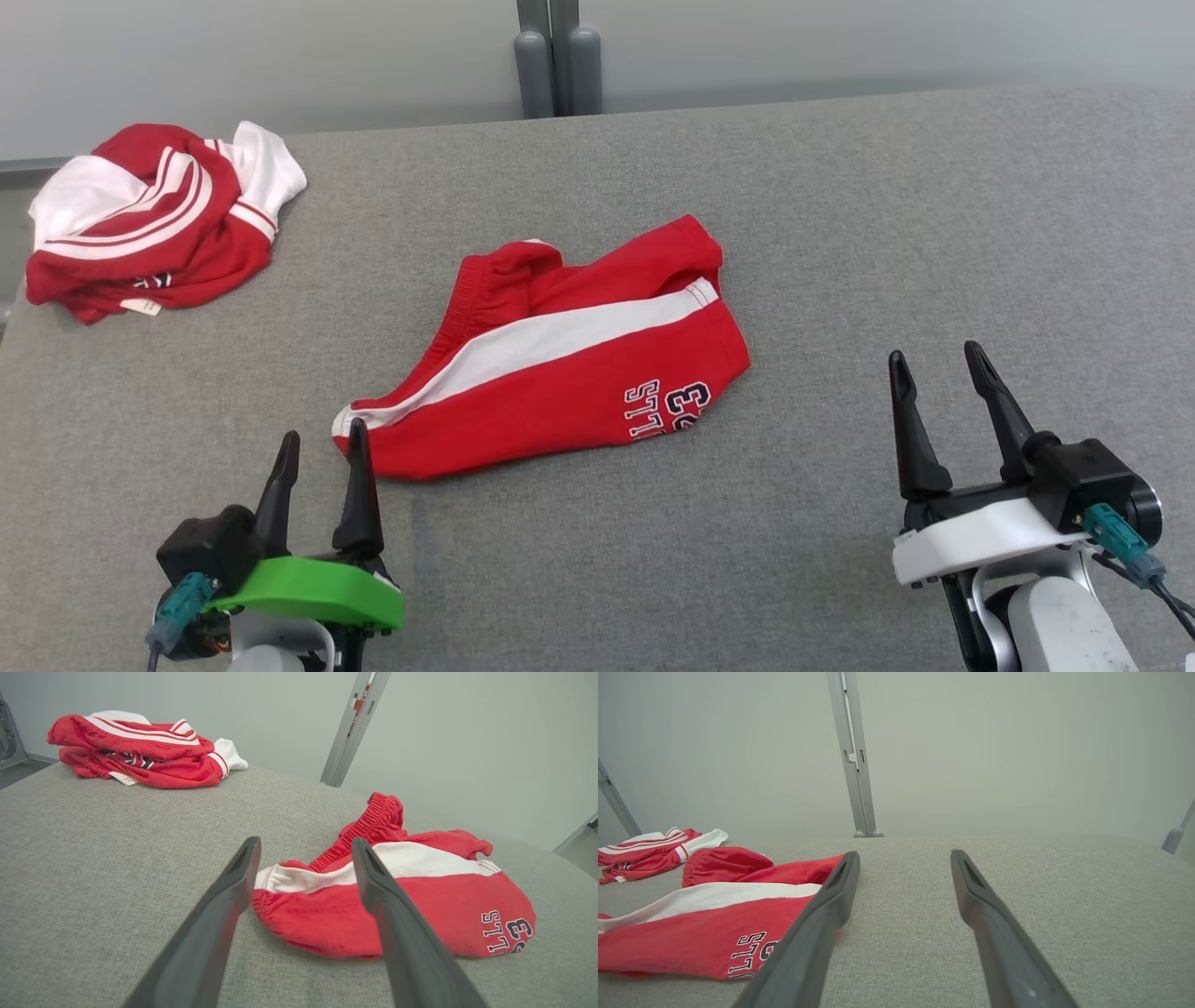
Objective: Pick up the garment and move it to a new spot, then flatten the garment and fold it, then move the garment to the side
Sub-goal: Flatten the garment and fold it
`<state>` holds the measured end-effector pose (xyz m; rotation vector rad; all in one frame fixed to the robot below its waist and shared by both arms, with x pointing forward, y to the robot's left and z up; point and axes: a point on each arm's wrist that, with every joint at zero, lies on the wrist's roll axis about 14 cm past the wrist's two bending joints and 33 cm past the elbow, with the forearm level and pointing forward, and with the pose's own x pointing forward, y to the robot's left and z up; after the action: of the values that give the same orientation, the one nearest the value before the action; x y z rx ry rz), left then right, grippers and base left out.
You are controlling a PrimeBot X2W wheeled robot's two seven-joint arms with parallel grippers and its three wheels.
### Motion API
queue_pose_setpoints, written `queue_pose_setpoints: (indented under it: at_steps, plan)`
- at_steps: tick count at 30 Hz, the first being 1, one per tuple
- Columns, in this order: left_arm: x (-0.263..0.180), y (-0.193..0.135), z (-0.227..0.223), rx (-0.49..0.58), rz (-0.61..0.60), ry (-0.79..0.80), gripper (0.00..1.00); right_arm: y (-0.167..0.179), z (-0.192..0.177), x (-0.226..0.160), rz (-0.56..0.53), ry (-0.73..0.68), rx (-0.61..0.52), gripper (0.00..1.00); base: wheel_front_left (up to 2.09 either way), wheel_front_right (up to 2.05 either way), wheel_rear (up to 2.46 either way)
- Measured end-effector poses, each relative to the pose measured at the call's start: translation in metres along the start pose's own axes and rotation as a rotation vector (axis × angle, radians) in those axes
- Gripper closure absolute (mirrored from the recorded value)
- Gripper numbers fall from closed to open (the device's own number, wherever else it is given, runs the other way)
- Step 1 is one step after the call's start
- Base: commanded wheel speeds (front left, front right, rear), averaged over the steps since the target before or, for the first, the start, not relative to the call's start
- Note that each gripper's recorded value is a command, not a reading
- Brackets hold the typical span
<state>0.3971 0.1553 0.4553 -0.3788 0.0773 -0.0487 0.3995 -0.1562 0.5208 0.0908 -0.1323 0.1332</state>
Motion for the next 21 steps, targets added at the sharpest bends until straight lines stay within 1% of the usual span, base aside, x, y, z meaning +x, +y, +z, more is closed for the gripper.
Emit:
queue_pose_setpoints:
  at_steps: [5,11,21]
  plan:
    - [-0.018,-0.003,0.006,0.032,0.005,-0.022,0.00,0.003,0.004,-0.005,0.005,-0.007,0.000,0.00,0.00,0.00,0.00]
    - [-0.034,-0.005,0.016,0.044,0.020,-0.056,0.00,0.008,0.008,-0.011,0.017,-0.017,0.007,0.00,0.00,0.00,0.00]
    - [-0.044,-0.013,0.024,0.053,0.005,-0.086,0.00,0.015,0.015,-0.014,0.035,-0.033,0.015,0.00,0.00,0.00,0.00]
